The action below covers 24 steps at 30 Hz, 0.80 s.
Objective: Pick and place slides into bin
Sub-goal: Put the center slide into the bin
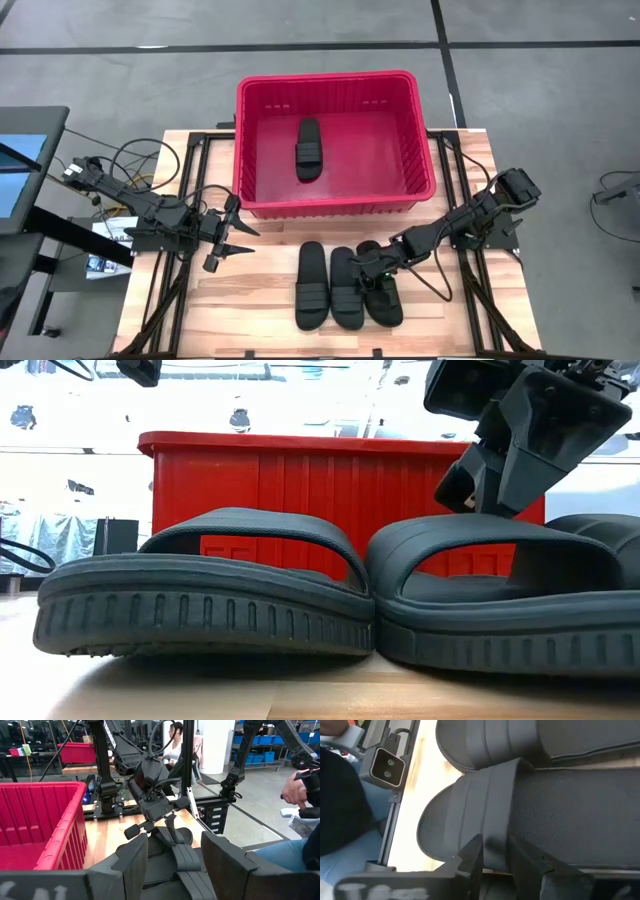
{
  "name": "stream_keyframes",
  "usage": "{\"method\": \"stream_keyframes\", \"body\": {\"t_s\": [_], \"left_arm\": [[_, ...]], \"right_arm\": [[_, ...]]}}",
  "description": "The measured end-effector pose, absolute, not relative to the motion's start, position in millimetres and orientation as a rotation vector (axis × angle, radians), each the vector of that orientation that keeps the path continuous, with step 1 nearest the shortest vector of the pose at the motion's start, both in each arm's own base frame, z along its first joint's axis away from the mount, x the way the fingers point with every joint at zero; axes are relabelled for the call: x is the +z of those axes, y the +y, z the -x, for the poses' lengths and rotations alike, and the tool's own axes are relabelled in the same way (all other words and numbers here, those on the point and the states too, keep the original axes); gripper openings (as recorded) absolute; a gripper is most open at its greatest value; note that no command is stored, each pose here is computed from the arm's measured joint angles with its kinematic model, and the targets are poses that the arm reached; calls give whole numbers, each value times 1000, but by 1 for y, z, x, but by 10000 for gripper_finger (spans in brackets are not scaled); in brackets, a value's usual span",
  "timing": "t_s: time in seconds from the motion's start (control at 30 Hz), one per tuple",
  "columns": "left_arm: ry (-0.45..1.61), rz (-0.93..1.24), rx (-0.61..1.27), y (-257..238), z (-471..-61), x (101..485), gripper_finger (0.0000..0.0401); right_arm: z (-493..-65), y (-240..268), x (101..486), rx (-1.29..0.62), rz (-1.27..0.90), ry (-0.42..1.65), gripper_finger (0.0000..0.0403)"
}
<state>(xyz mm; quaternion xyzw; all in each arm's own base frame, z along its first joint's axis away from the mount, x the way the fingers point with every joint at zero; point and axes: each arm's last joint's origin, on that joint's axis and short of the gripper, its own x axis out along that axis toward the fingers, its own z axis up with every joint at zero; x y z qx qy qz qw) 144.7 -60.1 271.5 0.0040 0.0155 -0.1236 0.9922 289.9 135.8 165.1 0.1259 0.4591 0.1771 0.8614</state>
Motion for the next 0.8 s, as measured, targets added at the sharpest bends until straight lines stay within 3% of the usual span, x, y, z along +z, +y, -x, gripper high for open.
{"method": "stream_keyframes", "body": {"t_s": [0.3,0.8], "left_arm": [[31,-7,-248,-60,-145,272,176],[32,-3,-248,-60,-145,272,176]], "right_arm": [[-293,136,159,398,-272,974,10],[-294,137,166,395,-247,972,1]]}}
